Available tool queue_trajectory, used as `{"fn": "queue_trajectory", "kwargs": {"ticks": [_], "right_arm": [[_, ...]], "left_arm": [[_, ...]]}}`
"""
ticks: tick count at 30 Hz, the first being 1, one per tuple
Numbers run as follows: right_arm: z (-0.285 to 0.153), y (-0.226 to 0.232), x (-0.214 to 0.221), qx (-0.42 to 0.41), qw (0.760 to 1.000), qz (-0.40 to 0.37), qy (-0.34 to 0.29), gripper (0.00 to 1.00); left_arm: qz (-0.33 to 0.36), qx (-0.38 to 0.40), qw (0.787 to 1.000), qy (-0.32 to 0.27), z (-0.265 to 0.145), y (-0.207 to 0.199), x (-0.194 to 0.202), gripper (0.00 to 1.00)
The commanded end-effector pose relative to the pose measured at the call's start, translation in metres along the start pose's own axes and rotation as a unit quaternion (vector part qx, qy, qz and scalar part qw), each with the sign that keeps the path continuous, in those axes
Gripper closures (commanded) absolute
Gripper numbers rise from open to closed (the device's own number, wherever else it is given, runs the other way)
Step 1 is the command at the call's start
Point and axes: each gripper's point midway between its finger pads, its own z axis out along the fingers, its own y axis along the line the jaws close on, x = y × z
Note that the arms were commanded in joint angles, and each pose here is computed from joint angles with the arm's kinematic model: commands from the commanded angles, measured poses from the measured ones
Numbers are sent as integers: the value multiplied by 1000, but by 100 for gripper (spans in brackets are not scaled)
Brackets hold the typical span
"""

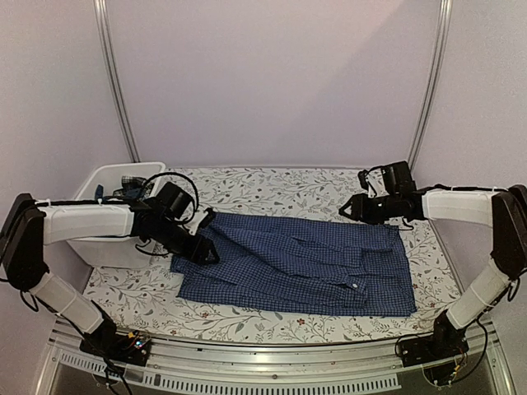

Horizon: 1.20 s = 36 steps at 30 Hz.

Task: Fold and stack the mixed laundry pile
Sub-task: Rotate the rectangle-folded shirt at the center of the board.

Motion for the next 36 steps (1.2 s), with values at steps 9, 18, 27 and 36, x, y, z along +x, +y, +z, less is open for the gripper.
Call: {"fn": "queue_trajectory", "kwargs": {"ticks": [9, 18, 27, 36], "right_arm": [[69, -39, 93, 20, 966, -43, 253, 53], [54, -52, 136, 28, 951, -2, 308, 53], [41, 72, 143, -181, 922, -21, 342, 55], [39, 34, 63, -116, 959, -39, 254, 54]], "left_arm": [[-45, -95, 987, 123, 68, 37, 33, 41], [-92, -163, 979, 85, 104, 137, -50, 48], [-75, -134, 987, -55, 96, 152, -239, 45], [-48, -120, 990, -61, 29, 86, -185, 43]]}}
